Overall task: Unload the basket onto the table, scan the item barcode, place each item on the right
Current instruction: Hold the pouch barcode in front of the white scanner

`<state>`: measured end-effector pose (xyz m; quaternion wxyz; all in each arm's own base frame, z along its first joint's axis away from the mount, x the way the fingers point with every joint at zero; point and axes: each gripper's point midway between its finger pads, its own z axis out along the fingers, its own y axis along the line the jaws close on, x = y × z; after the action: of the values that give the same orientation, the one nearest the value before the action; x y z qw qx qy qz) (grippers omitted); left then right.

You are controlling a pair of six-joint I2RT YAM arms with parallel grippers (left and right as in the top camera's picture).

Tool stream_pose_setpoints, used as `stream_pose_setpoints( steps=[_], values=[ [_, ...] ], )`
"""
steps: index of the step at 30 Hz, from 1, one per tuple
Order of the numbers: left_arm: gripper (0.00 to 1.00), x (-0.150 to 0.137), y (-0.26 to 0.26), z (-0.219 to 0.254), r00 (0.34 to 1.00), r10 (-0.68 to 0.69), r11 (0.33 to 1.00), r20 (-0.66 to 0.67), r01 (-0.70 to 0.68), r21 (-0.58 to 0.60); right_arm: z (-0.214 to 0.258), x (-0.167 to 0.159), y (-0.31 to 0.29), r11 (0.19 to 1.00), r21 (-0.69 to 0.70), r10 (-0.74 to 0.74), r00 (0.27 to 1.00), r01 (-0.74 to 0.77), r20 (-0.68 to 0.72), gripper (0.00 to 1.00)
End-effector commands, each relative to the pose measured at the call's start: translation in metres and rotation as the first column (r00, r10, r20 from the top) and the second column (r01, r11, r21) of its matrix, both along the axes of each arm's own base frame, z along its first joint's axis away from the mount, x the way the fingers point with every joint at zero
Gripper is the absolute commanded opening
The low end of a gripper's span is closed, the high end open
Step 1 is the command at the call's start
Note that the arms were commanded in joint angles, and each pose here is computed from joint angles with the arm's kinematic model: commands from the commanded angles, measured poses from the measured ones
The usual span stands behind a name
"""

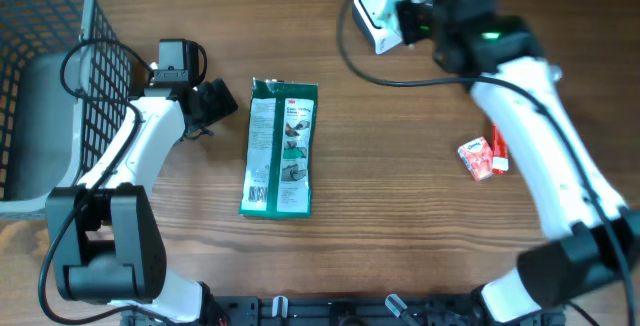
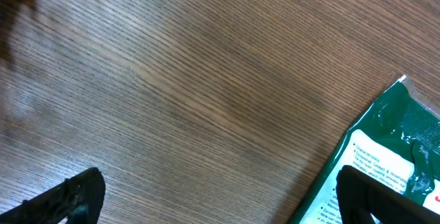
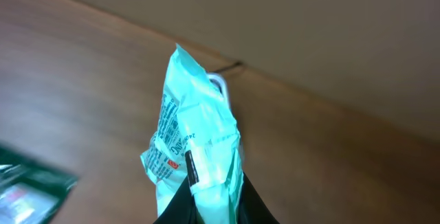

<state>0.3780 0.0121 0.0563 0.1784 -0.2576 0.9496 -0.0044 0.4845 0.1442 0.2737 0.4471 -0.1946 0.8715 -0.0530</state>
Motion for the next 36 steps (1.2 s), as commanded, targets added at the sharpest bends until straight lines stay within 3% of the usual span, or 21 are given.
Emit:
stream_pose_setpoints(
  steps=[1,5,9,21,36],
  values=[
    [1.0,0.0,0.005,0.005,1.0,0.008,1.0,0.014,-0.009,0.02,-0.012,0.029,-0.003,0.966,-0.246,-0.059,0.994,0.08,0.094,0.04],
    [1.0,0.0,0.005,0.005,1.0,0.008,1.0,0.014,-0.009,0.02,-0.033,0.052,-0.001,0.921,-0.366,-0.084,0.986,0.132,0.145,0.04],
    [1.0,0.0,0.005,0.005,1.0,0.008,1.0,0.014,-0.009,0.02,-0.056,0.076,0.0,0.899,-0.392,-0.125,0.972,0.197,0.2,0.04],
    [1.0,0.0,0.005,0.005,1.0,0.008,1.0,0.014,-0.009,0.02,-0.08,0.11,-0.003,0.803,-0.529,-0.116,0.943,0.274,0.313,0.04],
    [1.0,0.0,0.005,0.005,1.0,0.008,1.0,0.014,-0.009,0.02,-0.122,0.098,0.054,0.899,-0.424,-0.02,0.976,0.114,0.218,0.04]
  ],
)
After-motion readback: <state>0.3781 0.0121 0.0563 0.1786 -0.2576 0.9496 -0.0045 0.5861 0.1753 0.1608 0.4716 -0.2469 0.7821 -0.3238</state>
